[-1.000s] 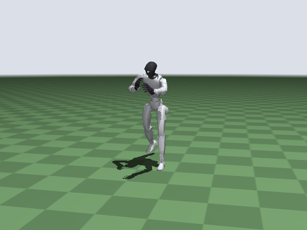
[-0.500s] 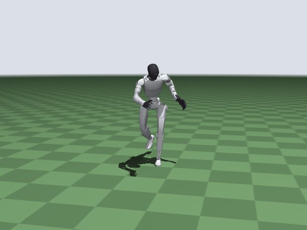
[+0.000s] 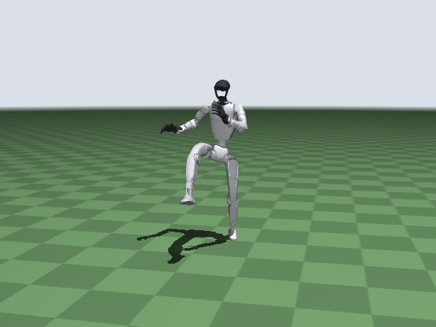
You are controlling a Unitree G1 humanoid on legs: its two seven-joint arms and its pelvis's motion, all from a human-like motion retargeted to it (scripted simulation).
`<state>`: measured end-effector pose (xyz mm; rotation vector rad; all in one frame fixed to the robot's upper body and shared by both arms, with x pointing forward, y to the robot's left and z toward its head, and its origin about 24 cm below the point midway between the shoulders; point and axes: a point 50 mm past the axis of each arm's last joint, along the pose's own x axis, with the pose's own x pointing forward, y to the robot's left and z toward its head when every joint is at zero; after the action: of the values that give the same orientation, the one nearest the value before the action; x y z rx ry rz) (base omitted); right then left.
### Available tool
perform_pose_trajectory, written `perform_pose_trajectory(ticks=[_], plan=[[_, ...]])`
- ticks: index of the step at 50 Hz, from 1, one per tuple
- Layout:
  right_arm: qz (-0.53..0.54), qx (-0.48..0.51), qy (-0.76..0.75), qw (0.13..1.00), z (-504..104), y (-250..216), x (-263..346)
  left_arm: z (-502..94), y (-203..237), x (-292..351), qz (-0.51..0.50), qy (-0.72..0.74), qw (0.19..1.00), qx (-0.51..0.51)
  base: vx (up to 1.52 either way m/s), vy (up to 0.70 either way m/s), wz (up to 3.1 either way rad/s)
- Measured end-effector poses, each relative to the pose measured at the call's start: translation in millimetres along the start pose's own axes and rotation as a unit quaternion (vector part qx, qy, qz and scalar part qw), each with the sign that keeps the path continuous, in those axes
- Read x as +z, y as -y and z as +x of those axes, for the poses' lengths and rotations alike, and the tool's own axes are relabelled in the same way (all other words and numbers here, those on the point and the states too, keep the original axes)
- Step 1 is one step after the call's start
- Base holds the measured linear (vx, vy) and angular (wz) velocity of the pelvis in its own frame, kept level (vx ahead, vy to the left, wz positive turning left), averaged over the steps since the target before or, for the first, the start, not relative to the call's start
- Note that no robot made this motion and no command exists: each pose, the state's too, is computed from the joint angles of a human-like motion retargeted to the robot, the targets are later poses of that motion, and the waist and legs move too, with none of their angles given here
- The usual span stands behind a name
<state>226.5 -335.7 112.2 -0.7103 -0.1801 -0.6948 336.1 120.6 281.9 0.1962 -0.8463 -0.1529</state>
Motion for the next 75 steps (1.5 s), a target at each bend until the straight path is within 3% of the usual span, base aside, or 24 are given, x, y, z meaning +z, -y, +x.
perform_pose_trajectory(ticks=[4, 7, 10, 17, 21, 25, 29, 32, 36, 40, 42, 45, 47, 49, 52, 58, 62, 65, 67, 69, 72, 73, 74, 75], plan=[[-0.003, -0.057, -0.149, 0.987, -47, 27, -55, 16, 35, 27, -0.156, 0.035, 0.986, 0.038, 0.60, -0.33, 2.62], [0.093, -0.081, -0.224, 0.967, -84, 12, -68, 12, 59, 41, -0.228, 0.051, 0.972, 0.010, 0.39, -0.54, 0.68], [0.142, -0.009, -0.252, 0.957, -105, -21, -66, -13, 68, 44, -0.263, 0.058, 0.961, -0.067, 0.47, -0.38, 0.31], [0.265, -0.020, -0.095, 0.959, -62, -53, 15, -94, 75, 17, -0.468, -0.048, 0.882, -0.030, 0.42, -0.58, -0.38], [0.316, -0.019, 0.078, 0.945, -26, -56, 94, -120, 72, 17, -0.503, -0.052, 0.863, -0.012, 0.30, -0.56, -0.53], [0.296, 0.003, 0.331, 0.896, -7, -29, 196, -128, 41, 33, -0.381, -0.008, 0.924, 0.043, 0.24, -0.49, -0.28], [0.331, 0.018, 0.440, 0.834, -36, -4, 231, -109, 12, 78, -0.309, 0.114, 0.939, 0.096, 0.25, -0.35, 0.44], [0.323, 0.065, 0.403, 0.854, -47, -8, 209, -65, 3, 114, -0.153, 0.207, 0.965, 0.039, 0.28, -0.26, 0.33], [0.282, 0.105, 0.375, 0.877, -48, -10, 188, 48, 22, 165, 0.171, 0.281, 0.944, 0.005, 0.16, -0.11, 0.13], [0.300, 0.079, 0.421, 0.853, -63, -6, 201, 150, 24, 150, 0.430, 0.169, 0.882, 0.094, 0.21, -0.26, 0.25], [0.319, 0.087, 0.465, 0.821, -71, -4, 219, 168, -6, 121, 0.546, 0.026, 0.835, 0.069, 0.23, -0.24, 0.00], [0.299, 0.050, 0.573, 0.762, -79, 12, 250, 169, -24, 118, 0.637, -0.004, 0.770, 0.034, 0.25, -0.13, 0.01], [0.251, -0.029, 0.637, 0.728, -80, 22, 268, 165, -15, 130, 0.568, 0.095, 0.813, 0.087, 0.24, -0.21, -1.09], [0.194, -0.129, 0.672, 0.703, -69, 32, 281, 146, 17, 133, 0.345, 0.180, 0.915, 0.110, 0.28, -0.17, -1.18], [0.061, -0.241, 0.673, 0.697, -22, 33, 314, 99, 48, 133, 0.053, 0.244, 0.964, 0.089, 0.18, -0.12, -1.24], [0.021, -0.098, 0.269, 0.958, 153, -15, 295, 1, 76, 51, -0.232, 0.080, 0.969, -0.040, 0.13, -0.01, -0.80], [-0.072, -0.042, 0.016, 0.996, 193, 10, 209, -91, 102, -10, -0.420, -0.123, 0.898, -0.044, 0.08, 0.05, -0.83], [-0.154, -0.107, 0.073, 0.980, 187, 24, 183, -167, 97, -36, -0.486, -0.232, 0.843, 0.001, 0.09, 0.10, -1.08], [-0.081, -0.128, 0.127, 0.980, 172, 16, 174, -211, 64, -59, -0.313, -0.299, 0.896, 0.099, 0.07, 0.10, -1.28], [0.034, -0.070, 0.131, 0.988, 146, -13, 158, -252, 71, -52, -0.563, -0.326, 0.751, 0.112, 0.06, 0.07, -1.87], [0.147, 0.011, 0.106, 0.983, 97, -64, 136, -308, 55, -59, -0.579, -0.392, 0.652, 0.293, 0.02, 0.31, -1.43], [0.156, 0.055, 0.105, 0.981, 80, -82, 130, -314, 46, -54, -0.584, -0.368, 0.666, 0.284, -0.02, 0.32, -1.34], [0.164, 0.089, 0.104, 0.977, 63, -96, 125, -324, 36, -54, -0.540, -0.384, 0.693, 0.285, -0.03, 0.27, -1.45], [0.169, 0.102, 0.104, 0.975, 50, -105, 122, -342, 22, -65, -0.390, -0.460, 0.736, 0.307, -0.04, 0.27, -1.29]])
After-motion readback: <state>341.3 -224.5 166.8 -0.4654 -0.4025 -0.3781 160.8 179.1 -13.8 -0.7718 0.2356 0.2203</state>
